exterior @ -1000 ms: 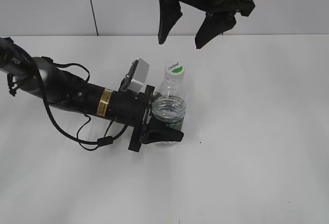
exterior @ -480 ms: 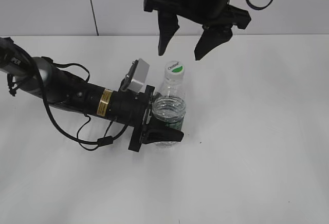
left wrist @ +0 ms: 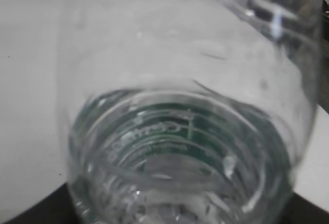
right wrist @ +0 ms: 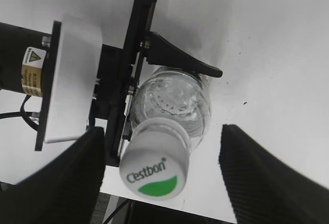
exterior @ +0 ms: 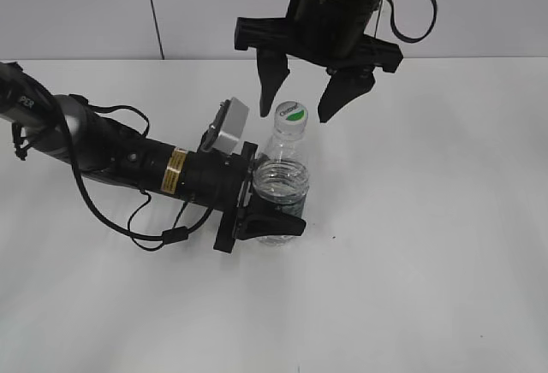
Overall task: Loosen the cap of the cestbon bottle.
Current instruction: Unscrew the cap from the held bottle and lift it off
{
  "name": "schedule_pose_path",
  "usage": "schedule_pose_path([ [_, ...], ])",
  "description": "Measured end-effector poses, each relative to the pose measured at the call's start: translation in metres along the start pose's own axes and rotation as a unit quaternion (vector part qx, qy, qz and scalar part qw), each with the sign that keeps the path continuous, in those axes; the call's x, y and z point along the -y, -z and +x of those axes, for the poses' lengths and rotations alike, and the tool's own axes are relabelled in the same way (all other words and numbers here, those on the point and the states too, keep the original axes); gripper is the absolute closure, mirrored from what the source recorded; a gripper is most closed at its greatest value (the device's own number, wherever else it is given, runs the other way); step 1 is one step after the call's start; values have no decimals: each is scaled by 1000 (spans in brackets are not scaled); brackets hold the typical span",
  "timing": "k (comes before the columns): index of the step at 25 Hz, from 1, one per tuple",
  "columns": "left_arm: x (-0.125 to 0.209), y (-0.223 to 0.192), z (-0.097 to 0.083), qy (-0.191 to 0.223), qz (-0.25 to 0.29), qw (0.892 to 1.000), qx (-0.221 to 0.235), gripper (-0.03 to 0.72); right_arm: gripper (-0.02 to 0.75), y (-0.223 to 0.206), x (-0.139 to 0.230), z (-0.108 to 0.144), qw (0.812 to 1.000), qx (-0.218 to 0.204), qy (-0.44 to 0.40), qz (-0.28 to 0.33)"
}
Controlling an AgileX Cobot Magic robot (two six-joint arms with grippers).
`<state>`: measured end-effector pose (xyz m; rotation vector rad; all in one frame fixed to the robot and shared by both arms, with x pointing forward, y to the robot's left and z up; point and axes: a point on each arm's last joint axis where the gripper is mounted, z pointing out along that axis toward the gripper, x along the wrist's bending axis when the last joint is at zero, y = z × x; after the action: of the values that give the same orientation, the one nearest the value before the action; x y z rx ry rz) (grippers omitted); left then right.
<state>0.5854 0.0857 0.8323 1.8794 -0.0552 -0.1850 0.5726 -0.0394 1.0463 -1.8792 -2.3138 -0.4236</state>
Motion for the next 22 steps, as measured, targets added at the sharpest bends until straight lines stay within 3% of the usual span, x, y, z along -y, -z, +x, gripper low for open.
schedule_pose_path([
  [7, 0, 0, 0, 0, 0, 1000, 0, 284, 221, -2, 0, 0, 1000, -1, -2, 3],
  [18, 0, 0, 0, 0, 0, 1000, 0, 284, 335, -2, 0, 1, 1000, -6, -3, 5],
  [22, 0, 0, 0, 0, 0, 1000, 0, 284, 424, -2, 0, 1, 1000, -9, -4, 6],
])
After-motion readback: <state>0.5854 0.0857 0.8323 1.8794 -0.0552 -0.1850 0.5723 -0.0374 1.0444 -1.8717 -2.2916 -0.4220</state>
